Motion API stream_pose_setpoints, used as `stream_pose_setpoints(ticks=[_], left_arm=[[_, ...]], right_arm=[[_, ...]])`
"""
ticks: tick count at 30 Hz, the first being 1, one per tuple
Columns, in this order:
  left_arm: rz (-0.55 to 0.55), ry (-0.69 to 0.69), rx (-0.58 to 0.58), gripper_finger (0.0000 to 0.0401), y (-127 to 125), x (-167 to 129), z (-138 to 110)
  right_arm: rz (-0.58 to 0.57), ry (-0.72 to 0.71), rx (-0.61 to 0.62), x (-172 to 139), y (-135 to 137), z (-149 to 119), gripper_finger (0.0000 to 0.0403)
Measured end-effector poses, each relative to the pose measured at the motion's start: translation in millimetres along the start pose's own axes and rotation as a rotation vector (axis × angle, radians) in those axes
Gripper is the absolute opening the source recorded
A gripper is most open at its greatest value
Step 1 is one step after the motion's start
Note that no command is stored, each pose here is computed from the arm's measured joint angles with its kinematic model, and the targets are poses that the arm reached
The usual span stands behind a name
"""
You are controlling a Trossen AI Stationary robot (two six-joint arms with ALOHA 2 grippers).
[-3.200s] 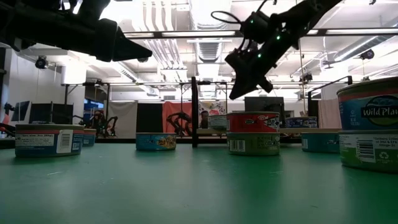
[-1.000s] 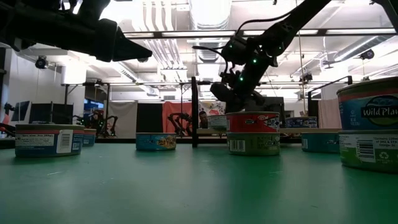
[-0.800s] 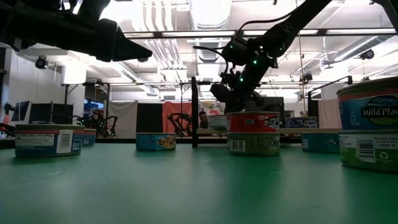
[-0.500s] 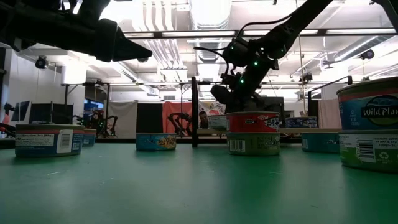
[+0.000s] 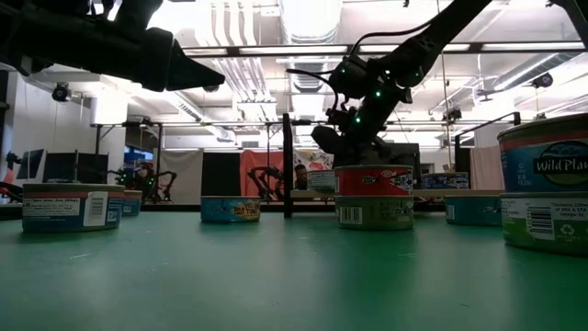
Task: Stack canned seafood by type on shelf
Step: Adjust the red tuna can on the shelf
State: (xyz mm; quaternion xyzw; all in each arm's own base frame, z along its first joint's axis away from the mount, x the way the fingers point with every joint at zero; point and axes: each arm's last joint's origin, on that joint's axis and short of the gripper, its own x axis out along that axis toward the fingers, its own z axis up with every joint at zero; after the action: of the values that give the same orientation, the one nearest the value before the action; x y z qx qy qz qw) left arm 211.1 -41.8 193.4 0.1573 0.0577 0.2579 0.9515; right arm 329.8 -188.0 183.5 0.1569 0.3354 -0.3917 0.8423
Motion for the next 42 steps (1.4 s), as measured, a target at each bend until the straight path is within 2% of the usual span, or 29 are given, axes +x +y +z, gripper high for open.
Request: stream_pose_setpoints(ticks=[42], left_arm=[[0.000,0.000,0.000,0.0182,0.1,0.1,0.0]], right_arm=[[0.013,-0.036,-0.003,2.2,-0.1,-2.9,0.0009]])
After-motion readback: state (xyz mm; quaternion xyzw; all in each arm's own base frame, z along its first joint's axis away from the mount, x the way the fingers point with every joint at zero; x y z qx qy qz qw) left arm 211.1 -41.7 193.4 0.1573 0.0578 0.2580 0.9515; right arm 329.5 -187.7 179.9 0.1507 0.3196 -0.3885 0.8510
